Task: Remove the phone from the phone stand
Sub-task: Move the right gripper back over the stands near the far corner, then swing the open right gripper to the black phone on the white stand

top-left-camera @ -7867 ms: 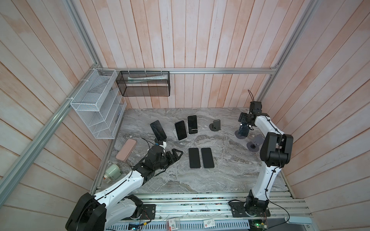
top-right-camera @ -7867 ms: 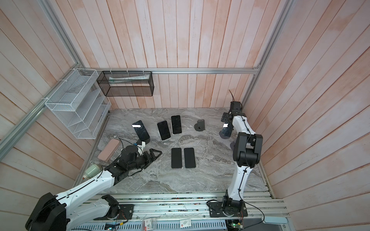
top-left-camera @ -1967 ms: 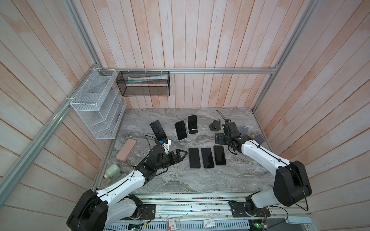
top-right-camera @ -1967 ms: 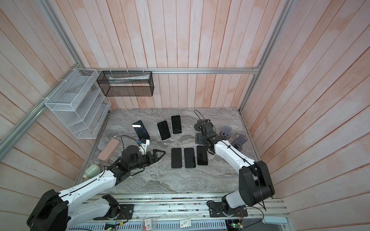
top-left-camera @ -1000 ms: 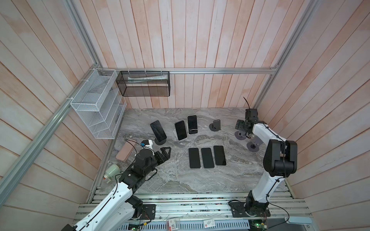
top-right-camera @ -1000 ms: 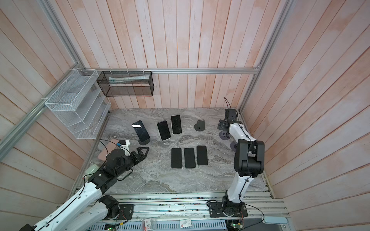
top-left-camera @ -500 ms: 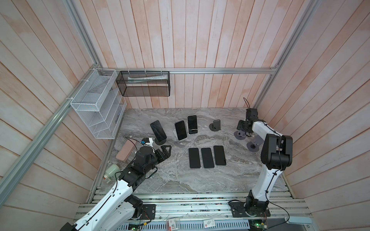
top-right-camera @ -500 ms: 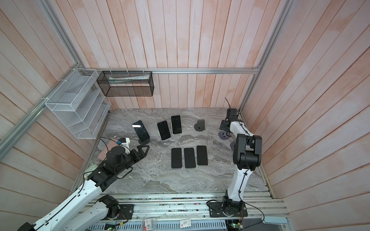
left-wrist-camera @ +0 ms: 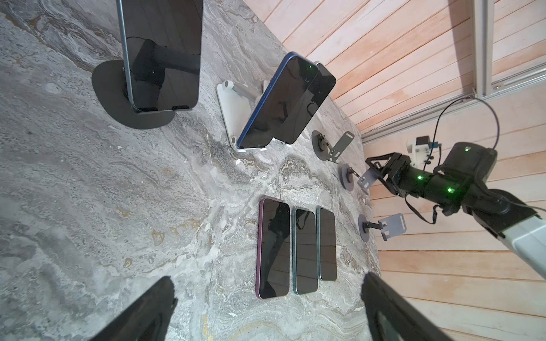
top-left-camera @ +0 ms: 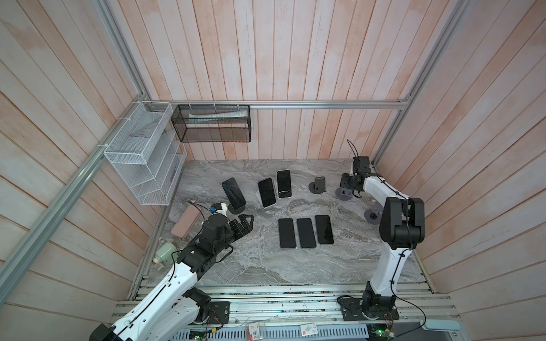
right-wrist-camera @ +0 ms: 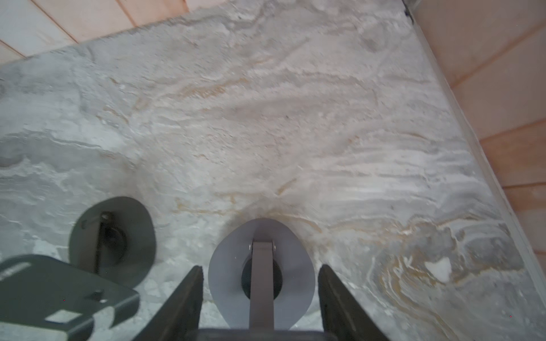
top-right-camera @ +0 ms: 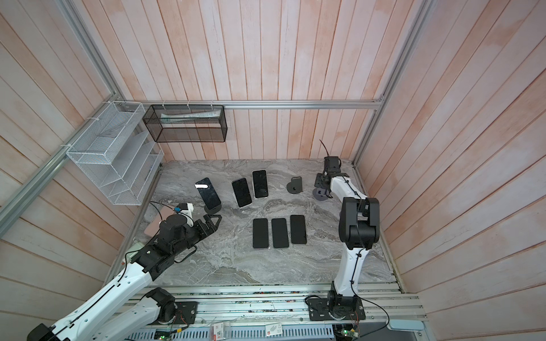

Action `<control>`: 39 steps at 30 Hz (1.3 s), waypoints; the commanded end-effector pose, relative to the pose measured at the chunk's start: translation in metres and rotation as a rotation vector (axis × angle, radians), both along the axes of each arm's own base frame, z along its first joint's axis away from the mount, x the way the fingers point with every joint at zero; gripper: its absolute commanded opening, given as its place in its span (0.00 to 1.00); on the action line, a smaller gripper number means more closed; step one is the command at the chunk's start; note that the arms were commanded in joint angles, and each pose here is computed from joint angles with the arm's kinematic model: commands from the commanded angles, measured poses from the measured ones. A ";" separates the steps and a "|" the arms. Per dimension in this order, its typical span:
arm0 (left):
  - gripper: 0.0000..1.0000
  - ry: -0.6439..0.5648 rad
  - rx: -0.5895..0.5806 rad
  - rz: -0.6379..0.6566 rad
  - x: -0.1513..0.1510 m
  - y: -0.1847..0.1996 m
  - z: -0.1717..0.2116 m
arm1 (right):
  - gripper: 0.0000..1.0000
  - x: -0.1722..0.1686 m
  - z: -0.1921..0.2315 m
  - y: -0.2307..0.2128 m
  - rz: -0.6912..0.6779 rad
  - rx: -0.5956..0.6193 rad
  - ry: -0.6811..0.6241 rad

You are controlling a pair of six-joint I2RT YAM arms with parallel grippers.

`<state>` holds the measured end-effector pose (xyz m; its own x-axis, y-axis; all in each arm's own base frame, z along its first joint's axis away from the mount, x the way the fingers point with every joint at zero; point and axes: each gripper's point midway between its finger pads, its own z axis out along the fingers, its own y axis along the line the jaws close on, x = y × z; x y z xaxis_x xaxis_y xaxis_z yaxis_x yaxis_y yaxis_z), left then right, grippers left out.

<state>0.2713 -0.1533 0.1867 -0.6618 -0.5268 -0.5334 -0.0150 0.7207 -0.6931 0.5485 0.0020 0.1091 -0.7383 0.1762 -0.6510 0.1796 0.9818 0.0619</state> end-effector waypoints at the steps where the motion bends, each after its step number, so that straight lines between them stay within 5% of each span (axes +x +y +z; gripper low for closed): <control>1: 1.00 -0.030 0.000 -0.001 0.003 0.000 0.016 | 0.53 0.012 -0.010 0.007 0.012 -0.055 0.034; 12: 1.00 -0.093 0.113 0.078 0.005 0.025 0.038 | 0.70 0.020 -0.015 0.022 0.043 -0.029 0.032; 16: 1.00 -0.067 0.180 0.223 0.013 0.050 0.047 | 0.79 0.016 0.016 0.020 0.033 -0.034 -0.023; 25: 1.00 -0.060 0.296 0.441 0.036 0.083 0.072 | 0.81 -0.032 0.099 0.043 0.057 0.015 -0.212; 31: 1.00 -0.026 0.256 0.379 0.043 0.065 0.053 | 0.79 -0.072 0.136 0.127 0.270 0.147 -0.342; 39: 1.00 0.047 0.065 0.213 0.018 0.032 -0.004 | 0.94 -0.068 0.124 0.226 0.405 0.078 -0.315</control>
<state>0.2968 -0.1052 0.1906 -0.5240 -0.5879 -0.6163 -0.2424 0.7966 -0.5538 0.4655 0.2189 0.2350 -0.5406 -0.0088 -0.8412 -0.2742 0.9472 0.1664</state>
